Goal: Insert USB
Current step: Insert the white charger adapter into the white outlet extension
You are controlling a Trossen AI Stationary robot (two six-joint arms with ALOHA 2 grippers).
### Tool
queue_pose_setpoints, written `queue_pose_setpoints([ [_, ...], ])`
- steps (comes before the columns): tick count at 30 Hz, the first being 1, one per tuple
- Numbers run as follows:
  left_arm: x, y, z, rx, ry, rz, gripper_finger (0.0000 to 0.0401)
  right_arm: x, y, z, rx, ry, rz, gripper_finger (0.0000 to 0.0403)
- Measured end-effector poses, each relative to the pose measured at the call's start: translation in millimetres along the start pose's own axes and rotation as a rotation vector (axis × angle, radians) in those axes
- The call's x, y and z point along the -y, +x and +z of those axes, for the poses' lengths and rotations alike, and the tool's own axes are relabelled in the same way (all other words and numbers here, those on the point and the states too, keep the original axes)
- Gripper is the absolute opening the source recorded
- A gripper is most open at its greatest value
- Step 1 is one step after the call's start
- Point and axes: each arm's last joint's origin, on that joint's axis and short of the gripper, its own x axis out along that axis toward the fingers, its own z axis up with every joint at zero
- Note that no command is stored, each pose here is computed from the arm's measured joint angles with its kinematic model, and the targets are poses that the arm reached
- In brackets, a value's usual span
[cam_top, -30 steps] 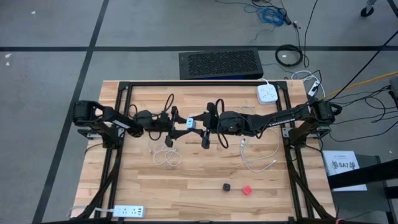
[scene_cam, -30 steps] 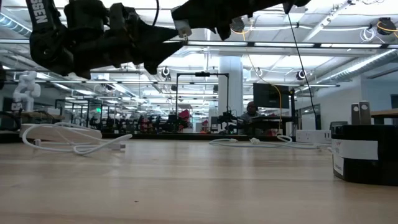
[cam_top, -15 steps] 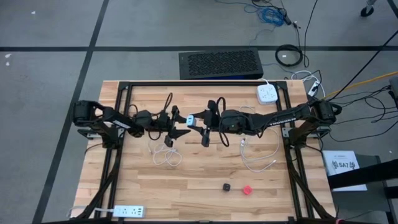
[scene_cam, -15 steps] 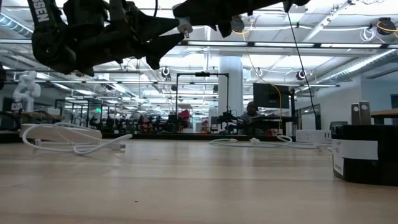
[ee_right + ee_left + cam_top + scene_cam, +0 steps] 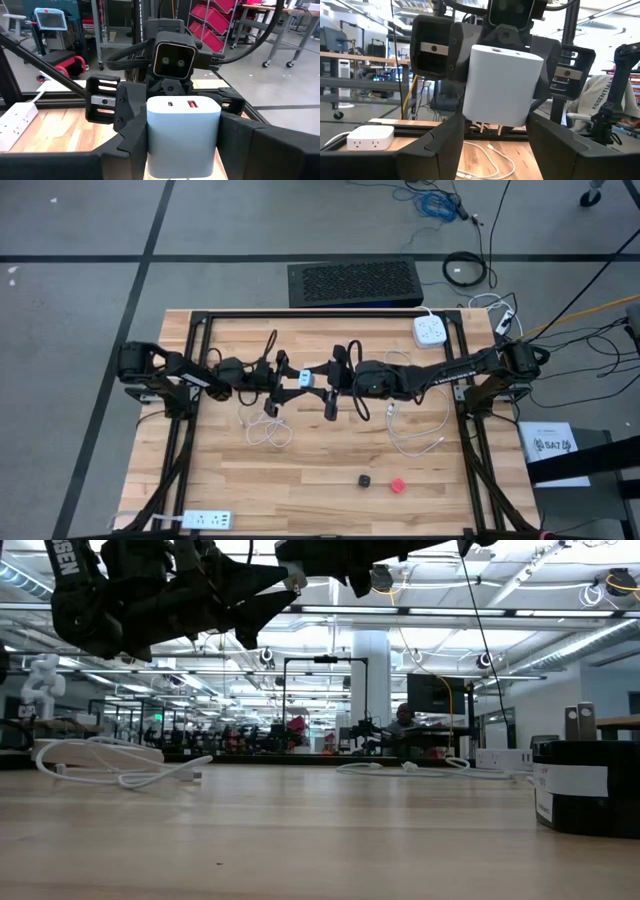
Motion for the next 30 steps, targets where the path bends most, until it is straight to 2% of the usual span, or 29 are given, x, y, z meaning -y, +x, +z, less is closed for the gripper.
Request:
queue_pose_setpoints([
  [14,2.0,0.1,1.3,0.008,-0.007,-0.051,0.0215,-1.2,-0.2,-2.1,-0.021,0.003,0.007,0.0157],
  [18,1.8,0.1,1.5,0.008,-0.047,-0.043,0.0215,-1.0,-0.2,-2.6,-0.025,0.002,0.005,0.0157],
  [30,1.6,1.6,2.2,0.009,-0.053,-0.040,0.0205,-0.7,-0.3,-4.3,-0.038,0.000,0.000,0.0157],
])
